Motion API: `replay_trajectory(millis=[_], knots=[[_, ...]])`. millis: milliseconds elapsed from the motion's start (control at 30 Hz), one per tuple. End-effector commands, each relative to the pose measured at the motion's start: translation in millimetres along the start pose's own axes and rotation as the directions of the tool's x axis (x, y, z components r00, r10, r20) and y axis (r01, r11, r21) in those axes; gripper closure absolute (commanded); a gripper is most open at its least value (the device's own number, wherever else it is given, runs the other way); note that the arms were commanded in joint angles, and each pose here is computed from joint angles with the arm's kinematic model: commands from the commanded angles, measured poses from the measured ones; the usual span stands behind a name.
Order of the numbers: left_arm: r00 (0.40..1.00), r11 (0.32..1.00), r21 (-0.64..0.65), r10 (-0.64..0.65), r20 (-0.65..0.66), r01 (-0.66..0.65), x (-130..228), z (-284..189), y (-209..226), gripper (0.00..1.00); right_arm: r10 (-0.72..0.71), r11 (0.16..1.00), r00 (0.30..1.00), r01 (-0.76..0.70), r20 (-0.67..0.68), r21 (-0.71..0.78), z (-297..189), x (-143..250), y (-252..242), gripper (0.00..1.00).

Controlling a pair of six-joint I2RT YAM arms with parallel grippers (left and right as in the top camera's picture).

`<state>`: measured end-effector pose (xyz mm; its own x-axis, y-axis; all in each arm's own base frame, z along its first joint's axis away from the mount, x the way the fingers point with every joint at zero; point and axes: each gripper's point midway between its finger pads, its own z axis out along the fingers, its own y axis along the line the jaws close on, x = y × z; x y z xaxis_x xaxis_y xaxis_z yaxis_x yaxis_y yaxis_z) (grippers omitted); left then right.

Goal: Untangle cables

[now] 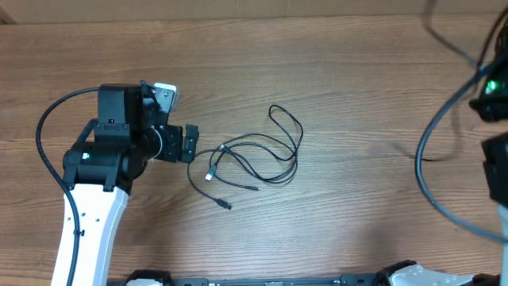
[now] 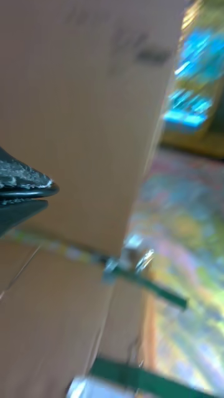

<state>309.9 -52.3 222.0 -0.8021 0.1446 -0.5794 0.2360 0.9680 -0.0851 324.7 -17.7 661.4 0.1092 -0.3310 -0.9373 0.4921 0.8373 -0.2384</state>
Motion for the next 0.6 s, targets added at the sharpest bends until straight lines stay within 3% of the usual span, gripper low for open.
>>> replay_trajectory(millis=[0,100,200,567], knots=[[1.000,1.000,0.014,0.018,0.001,-0.018,-1,0,-2,0.00,-0.065,0.984,0.990,0.084,-0.124,0.156,24,35,-23,0.96],[1.000,1.000,0.014,0.018,0.000,-0.018,-1,0,-2,0.00,-0.067,0.962,0.970,0.125,-0.235,0.243,45,74,-41,0.96],[1.000,1.000,0.014,0.018,0.001,-0.018,-1,0,-2,0.01,0.042,0.935,0.950,0.072,-0.309,0.348,61,119,-67,0.96],[1.000,1.000,0.014,0.018,0.001,-0.018,-1,0,-2,0.00,0.437,0.707,0.820,-0.058,-0.371,0.705,49,253,-178,0.96]])
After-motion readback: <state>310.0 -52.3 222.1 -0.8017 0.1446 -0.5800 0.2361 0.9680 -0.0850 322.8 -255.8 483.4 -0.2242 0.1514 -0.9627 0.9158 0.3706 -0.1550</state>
